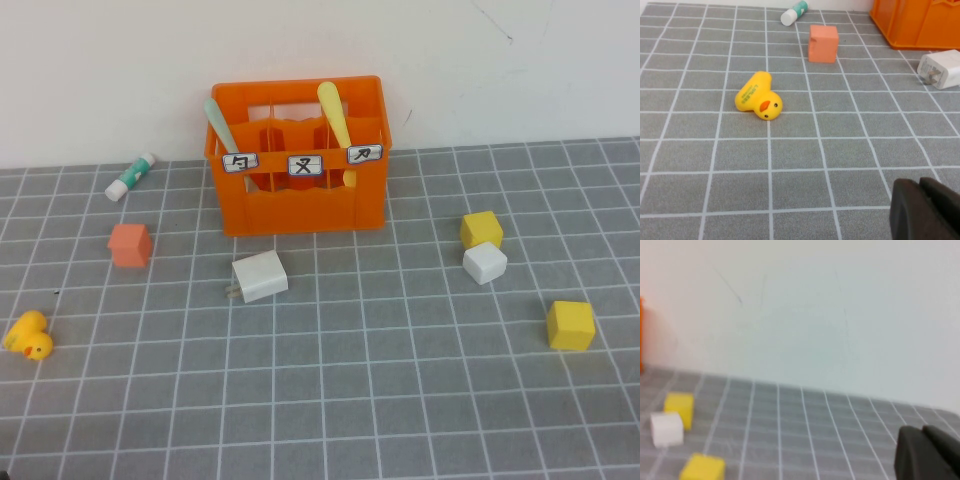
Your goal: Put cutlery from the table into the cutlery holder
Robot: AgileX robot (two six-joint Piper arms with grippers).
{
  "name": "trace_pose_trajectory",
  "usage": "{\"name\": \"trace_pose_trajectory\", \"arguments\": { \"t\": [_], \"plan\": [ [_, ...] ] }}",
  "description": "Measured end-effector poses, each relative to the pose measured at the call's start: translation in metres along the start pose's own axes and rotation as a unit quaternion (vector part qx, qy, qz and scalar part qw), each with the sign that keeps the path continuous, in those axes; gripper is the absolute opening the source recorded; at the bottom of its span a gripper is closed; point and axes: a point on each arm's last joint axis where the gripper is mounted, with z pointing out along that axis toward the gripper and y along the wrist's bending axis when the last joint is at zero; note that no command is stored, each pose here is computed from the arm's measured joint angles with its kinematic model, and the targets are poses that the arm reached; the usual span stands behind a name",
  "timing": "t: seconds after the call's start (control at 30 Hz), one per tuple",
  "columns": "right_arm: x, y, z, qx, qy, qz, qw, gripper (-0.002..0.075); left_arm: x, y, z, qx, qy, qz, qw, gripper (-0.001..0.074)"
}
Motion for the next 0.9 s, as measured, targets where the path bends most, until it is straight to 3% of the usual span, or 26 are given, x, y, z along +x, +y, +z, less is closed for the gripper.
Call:
{"name": "trace_pose_trajectory", "arguments": {
  "t": [0.2, 0.4, 0.67, 0.9],
  "plan": [
    [0.003, 0.002, 0.000, -0.007, -0.019, 0.028, 0.999, -0.0003, 0.000, 0.000, 0.000, 0.000, 0.000, 0.000, 1.000, -0.0001],
    [0.007, 0.002, -0.001, -0.002, 0.004, -0.004, 1.000, -0.0003, 0.000, 0.000, 0.000, 0.000, 0.000, 0.000, 1.000, -0.0001],
    [0.036, 0.010, -0.006, -0.044, 0.164, -0.012, 0.985, -0.0003, 0.000, 0.000, 0.000, 0.000, 0.000, 0.000, 1.000, -0.0001],
    [0.037, 0.010, -0.007, -0.045, 0.174, 0.001, 0.984, -0.0003, 0.000, 0.000, 0.000, 0.000, 0.000, 0.000, 1.000, -0.0001]
  ]
}}
